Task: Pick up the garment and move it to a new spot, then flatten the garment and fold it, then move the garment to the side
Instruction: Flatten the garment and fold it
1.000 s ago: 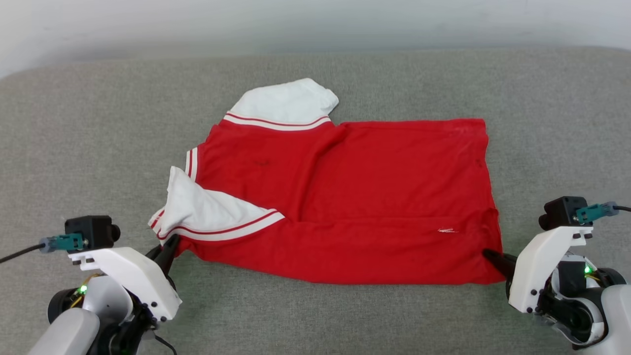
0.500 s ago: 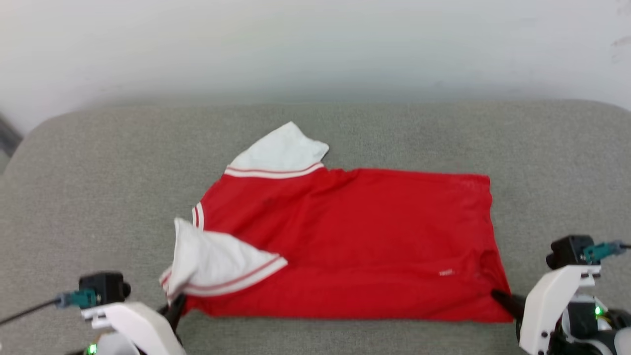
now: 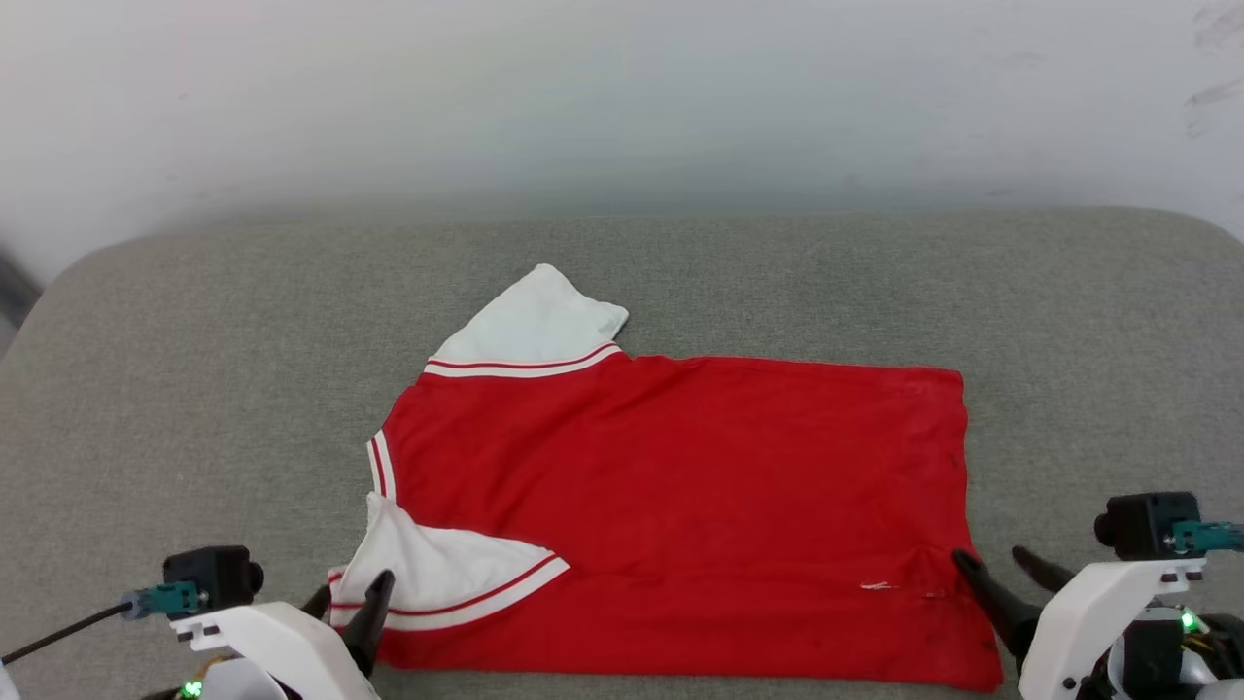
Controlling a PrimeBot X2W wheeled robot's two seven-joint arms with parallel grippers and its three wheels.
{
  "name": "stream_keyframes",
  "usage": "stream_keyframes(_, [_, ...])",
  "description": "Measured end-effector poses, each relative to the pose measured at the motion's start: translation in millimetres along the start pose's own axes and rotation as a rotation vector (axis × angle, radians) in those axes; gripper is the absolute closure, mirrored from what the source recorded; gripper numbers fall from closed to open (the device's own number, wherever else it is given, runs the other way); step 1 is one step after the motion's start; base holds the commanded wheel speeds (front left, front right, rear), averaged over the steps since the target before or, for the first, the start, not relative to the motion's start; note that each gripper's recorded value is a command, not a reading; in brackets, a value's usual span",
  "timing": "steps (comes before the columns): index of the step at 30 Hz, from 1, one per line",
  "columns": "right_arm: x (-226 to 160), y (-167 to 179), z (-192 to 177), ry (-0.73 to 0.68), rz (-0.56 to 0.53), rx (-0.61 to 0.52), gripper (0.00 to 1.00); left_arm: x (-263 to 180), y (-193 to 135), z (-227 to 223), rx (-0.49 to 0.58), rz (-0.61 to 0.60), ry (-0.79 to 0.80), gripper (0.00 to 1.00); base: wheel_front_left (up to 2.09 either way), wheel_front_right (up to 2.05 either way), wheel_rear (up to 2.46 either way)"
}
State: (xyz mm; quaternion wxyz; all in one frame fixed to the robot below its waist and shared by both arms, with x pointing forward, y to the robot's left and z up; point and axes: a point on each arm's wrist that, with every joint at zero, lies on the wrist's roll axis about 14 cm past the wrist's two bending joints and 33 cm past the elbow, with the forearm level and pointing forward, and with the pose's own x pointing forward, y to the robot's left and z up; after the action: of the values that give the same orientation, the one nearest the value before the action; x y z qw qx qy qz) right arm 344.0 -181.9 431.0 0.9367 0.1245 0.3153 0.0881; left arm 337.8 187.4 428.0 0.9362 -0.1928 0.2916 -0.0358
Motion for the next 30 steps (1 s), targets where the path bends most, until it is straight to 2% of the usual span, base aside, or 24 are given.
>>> stream_keyframes(6, [-10.8,-2.4,47.4,-0.273,-0.027,-0.053,0.00,11.2,-11.7,51.6,0.073,-0.022,-0.189,0.00,0.00,0.00,0.00])
stream_keyframes(16, [-8.5,-1.7,112.3,-0.545,-0.063,-0.150,0.00,55.1,-48.2,135.3,0.196,-0.089,-0.383,0.00,0.00,0.00,0.00])
stream_keyframes(23, [11.7,-6.6,138.4,-0.625,-0.086,-0.189,0.00,124.6,-67.7,163.6,0.235,-0.156,-0.316,0.00,0.00,0.00,0.00])
stream_keyframes(30, [30.4,-27.1,129.8,-0.592,-0.141,-0.174,0.00,193.2,-96.9,168.1,0.296,-0.256,-0.111,0.00,0.00,0.00,0.00])
